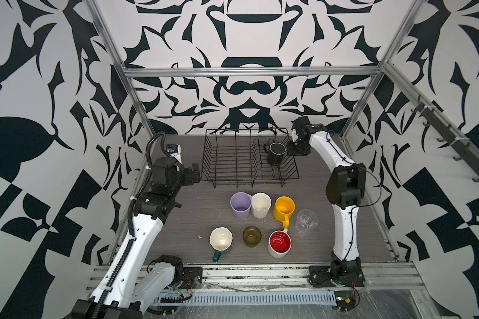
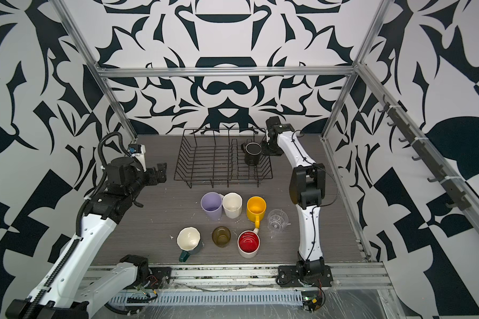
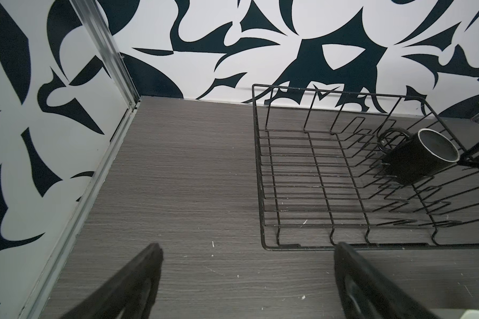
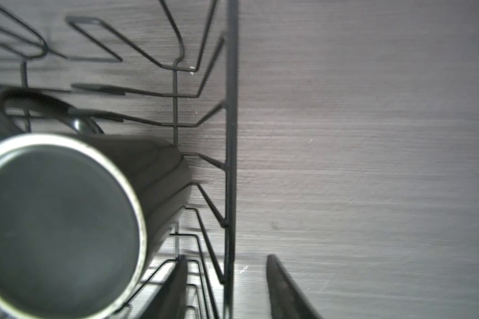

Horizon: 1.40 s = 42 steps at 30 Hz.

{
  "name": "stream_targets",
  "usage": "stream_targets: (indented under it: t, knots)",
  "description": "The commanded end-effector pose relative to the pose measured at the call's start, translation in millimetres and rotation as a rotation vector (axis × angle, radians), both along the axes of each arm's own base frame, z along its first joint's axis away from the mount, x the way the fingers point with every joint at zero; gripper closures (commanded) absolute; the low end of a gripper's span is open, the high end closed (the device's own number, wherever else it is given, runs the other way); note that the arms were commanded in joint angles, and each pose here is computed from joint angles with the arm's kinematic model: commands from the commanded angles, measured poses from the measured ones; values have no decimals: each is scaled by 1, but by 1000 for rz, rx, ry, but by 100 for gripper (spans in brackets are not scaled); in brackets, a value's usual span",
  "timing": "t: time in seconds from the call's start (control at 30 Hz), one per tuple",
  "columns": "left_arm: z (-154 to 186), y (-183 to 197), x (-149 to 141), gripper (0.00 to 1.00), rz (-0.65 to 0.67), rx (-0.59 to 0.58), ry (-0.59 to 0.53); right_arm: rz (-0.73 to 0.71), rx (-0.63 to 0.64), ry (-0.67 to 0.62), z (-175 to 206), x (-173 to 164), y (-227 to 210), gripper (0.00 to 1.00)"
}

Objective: Load cups into a dish rack
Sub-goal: Rotate the dish rack at the top-center of the table, then pick up the cup from the bottom-center of the table.

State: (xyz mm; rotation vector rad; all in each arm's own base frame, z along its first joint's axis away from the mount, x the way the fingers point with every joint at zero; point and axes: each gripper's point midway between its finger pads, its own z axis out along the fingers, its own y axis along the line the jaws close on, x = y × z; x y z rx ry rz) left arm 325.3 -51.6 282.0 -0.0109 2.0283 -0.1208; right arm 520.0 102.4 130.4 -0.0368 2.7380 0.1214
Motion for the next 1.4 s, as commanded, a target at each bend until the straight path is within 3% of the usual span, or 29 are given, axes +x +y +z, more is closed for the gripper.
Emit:
stream_targets:
  t: [0.0, 0.17, 0.2, 0.23, 0.43, 0.63, 0.77, 0.9, 1.37]
  knots:
    - [-5, 2, -2, 1, 7, 1, 20, 0, -14, -107, 48, 4, -5, 39]
    - [-1, 4, -2, 1, 16, 4, 14, -5, -49, -158, 70, 4, -12, 18]
    - [1, 3, -3, 1, 12, 1, 15, -5, -56, -166, 75, 4, -14, 6]
    - [2, 3, -4, 1, 9, 2, 19, -9, -60, -172, 79, 3, -15, 3]
    - [-1, 1, -24, 0, -1, -36, 111, -23, -22, -254, 115, -12, -16, 0]
    - [-39, -5, -76, 7, 10, -132, 426, -49, 83, -316, 141, -41, -9, 1]
    - [-63, -23, -112, 13, -6, -281, 600, -50, 139, -343, 142, -59, -5, 2]
    - [-73, -37, -135, 14, 1, -373, 668, -39, 150, -330, 135, -74, -5, 3]
    - [-120, -57, -186, 20, 32, -325, 862, -36, 176, -279, 101, -104, -4, 4]
